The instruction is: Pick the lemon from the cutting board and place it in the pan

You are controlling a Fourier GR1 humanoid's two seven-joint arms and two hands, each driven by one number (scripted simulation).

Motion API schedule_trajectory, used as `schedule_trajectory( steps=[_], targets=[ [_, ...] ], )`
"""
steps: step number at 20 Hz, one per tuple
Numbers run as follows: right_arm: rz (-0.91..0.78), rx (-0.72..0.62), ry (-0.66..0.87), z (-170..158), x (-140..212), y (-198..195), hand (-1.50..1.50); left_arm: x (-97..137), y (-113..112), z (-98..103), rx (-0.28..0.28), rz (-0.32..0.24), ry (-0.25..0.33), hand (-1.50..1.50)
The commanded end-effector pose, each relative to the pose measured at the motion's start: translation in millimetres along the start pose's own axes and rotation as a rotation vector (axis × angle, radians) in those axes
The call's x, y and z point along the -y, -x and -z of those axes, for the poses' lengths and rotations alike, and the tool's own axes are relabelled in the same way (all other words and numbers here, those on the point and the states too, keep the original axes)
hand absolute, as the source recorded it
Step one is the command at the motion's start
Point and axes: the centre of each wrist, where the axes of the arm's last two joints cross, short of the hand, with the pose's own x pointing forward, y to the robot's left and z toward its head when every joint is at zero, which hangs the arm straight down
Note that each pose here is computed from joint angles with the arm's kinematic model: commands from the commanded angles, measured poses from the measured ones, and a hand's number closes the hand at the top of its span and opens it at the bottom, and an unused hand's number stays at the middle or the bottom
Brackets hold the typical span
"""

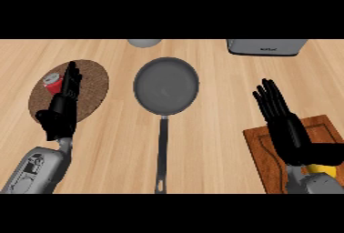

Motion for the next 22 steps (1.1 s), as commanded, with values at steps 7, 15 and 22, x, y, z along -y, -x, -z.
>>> schedule_trajectory(
  steps=[7, 15, 22],
  targets=[
    [-0.651, -0.271, 0.458, -50, 162, -24, -1.50, -31, 40, -45, -0.243, 0.155, 0.103, 0.00],
    [-0.551, -0.575, 0.953, -140, 200, -40, -1.50, -44, 46, -80, -0.343, 0.169, 0.162, 0.00],
    [-0.724, -0.749, 0.667, -126, 209, -113, -1.50, -42, 23, -91, -0.322, 0.171, 0.170, 0.00]
  ],
)
